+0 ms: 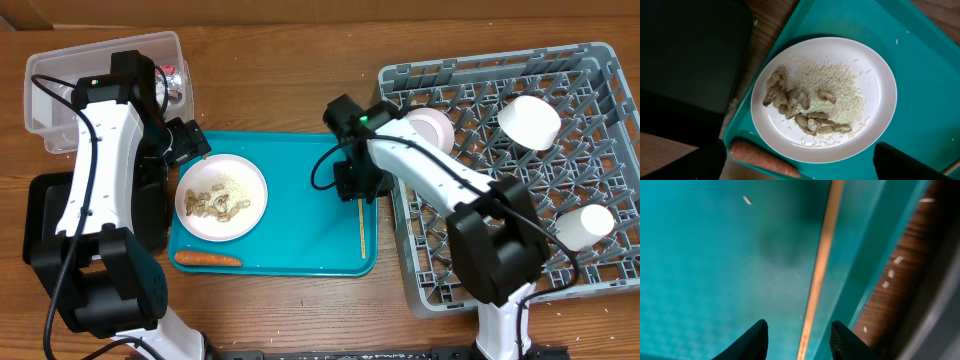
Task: Sort waste into correct bins and load items into the dishwasher
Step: 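Grasp the second chopstick on the tray with the right gripper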
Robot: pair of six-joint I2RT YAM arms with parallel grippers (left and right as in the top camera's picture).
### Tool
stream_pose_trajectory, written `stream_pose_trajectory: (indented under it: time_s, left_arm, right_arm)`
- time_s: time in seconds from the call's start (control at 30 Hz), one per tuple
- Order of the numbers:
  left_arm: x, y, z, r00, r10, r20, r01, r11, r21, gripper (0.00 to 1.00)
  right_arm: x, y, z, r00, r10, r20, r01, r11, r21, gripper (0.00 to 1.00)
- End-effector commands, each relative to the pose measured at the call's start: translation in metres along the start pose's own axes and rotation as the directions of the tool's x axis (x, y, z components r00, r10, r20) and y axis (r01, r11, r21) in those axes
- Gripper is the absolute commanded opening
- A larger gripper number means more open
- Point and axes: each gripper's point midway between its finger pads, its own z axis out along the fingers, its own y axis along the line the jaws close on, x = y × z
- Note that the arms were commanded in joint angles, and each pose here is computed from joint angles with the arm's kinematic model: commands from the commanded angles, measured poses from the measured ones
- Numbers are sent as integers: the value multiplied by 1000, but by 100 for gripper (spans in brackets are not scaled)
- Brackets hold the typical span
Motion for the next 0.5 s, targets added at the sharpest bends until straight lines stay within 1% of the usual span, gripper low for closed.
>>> stream_pose_trajectory:
  time_s: [0.0, 0.1, 0.17, 0.23, 0.27, 0.3, 0.4, 0.47]
  left_arm:
    - [-2, -5, -15, 999, 32, 42, -33, 999, 29, 95]
    - [-2, -5, -15, 999, 32, 42, -33, 999, 29, 95]
    - [-2, -5, -15, 999, 33, 43, -34, 999, 29, 96]
    - [-2, -5, -15, 999, 32, 43, -34, 999, 29, 96]
    - [-2, -5, -15, 999, 32, 43, -34, 999, 29, 96]
    - [-2, -5, -15, 999, 32, 43, -34, 999, 29, 95]
    - [-2, -5, -15, 998, 32, 46, -34, 999, 30, 96]
    - [-3, -6, -15, 998, 32, 47, -34, 999, 31, 96]
  right_arm:
    - [5, -8, 25, 999, 28, -32, -26, 998, 65, 43]
    - [11, -17, 40, 997, 57, -51, -51, 993, 108, 43]
    - [13, -18, 45, 997, 57, -52, -51, 993, 108, 43]
    - [16, -20, 49, 996, 58, -62, -51, 993, 109, 39]
    - [20, -20, 50, 996, 57, -75, -49, 993, 111, 27]
    - [21, -18, 50, 995, 57, -78, -48, 993, 106, 20]
    - [20, -14, 48, 995, 56, -80, -49, 995, 85, 7]
    - [16, -12, 44, 996, 55, -70, -49, 996, 80, 4]
